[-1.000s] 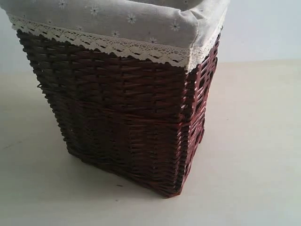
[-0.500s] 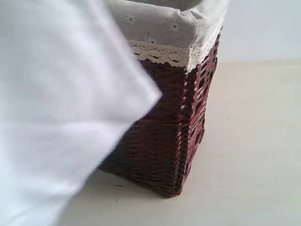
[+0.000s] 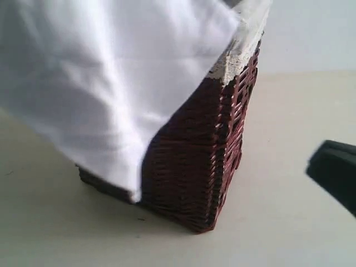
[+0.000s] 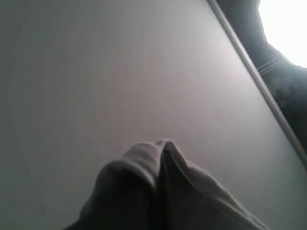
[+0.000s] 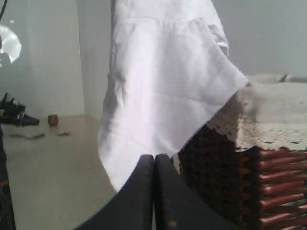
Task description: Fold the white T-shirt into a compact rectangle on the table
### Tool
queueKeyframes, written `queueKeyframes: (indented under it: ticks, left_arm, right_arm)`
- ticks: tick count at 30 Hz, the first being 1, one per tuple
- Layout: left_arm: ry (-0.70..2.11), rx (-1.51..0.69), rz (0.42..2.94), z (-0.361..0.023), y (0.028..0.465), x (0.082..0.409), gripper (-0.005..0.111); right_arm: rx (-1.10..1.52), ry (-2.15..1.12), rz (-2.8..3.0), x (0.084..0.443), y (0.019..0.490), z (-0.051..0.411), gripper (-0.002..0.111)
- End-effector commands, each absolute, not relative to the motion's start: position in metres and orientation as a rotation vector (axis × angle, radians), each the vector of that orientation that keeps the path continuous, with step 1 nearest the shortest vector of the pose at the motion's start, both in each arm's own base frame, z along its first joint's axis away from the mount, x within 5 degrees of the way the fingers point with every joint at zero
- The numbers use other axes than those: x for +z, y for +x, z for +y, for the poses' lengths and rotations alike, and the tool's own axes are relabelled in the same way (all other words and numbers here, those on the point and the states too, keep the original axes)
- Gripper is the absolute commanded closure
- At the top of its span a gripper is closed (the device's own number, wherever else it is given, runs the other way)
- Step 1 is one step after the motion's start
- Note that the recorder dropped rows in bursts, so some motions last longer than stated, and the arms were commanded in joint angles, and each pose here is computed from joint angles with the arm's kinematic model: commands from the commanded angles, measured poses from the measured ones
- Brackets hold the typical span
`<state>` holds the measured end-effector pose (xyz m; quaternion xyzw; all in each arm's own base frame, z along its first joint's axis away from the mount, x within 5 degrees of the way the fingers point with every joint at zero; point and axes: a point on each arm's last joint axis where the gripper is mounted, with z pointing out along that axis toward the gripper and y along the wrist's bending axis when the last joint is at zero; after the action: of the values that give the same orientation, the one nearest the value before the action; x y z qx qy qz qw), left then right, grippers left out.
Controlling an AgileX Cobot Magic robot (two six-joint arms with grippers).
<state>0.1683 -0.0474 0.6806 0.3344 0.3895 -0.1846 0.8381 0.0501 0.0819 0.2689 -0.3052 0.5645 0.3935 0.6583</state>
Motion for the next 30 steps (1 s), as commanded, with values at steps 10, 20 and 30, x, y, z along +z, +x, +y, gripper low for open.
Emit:
queueKeyframes:
  ticks: [10,20,30]
  left_arm:
    - [0.687,-0.224,0.961,-0.011,0.167,0.674,0.107]
    - [0.707,-0.161,1.15,0.029,0.196,0.65,0.107]
    - [0.678,-0.166,1.153,0.036,0.205,0.648,0.107]
  right_arm:
    - [0.906,-0.928,1.552,0.255,0.126,0.185,0.108]
    - [0.665,-0.856,1.69,0.234,0.187,0.227,0.108]
    - [0.001,-0.477,1.677,0.238,0.226,0.184,0.108]
